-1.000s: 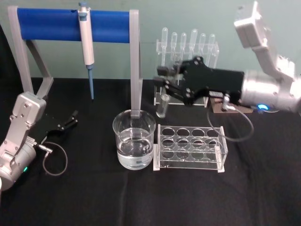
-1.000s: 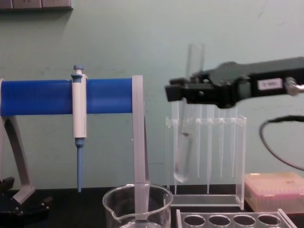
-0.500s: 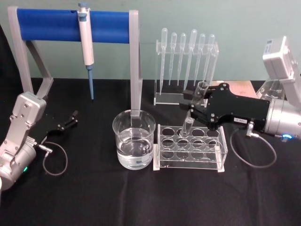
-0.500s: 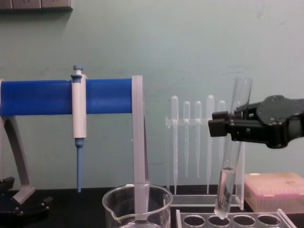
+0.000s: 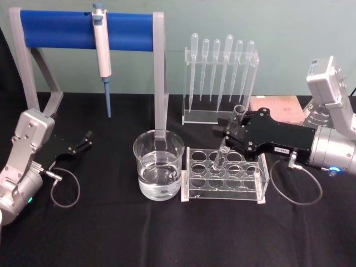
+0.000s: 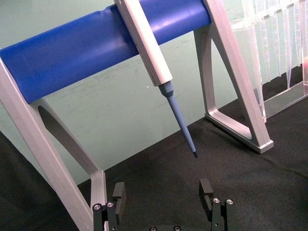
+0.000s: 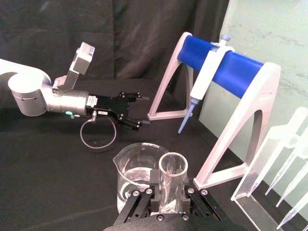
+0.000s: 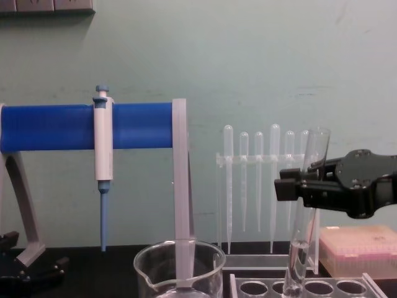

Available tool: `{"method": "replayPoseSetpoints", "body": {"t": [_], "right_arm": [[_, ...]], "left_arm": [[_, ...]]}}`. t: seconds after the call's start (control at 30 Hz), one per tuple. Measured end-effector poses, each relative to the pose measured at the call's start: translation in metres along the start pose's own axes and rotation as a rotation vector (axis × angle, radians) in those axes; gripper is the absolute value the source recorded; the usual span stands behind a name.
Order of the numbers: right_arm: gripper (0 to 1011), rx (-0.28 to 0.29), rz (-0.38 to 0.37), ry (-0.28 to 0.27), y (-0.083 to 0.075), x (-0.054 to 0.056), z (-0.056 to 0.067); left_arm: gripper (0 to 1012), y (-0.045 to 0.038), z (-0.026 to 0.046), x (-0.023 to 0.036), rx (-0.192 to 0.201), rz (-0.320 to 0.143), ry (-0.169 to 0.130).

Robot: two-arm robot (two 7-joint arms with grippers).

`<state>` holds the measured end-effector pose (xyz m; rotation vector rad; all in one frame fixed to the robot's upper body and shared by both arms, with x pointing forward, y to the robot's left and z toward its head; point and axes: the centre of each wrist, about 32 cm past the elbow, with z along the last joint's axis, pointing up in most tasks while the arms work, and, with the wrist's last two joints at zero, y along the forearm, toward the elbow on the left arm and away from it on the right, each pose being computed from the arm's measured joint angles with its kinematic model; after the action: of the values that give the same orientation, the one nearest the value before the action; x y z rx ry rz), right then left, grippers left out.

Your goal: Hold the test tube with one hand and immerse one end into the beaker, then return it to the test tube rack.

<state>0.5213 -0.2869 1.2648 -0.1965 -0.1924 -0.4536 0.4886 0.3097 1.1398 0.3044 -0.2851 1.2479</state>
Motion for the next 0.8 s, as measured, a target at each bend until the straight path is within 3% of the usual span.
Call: {"method": "replayPoseSetpoints", "body": {"t": [0.8], "right_arm": [[223,-0.034,-0.004,0.027,0.009,-0.004,-0.027]], "left_arm": [[1000,0.0000,0.0000,0.0000,0.000,0.000,0.000]]}}
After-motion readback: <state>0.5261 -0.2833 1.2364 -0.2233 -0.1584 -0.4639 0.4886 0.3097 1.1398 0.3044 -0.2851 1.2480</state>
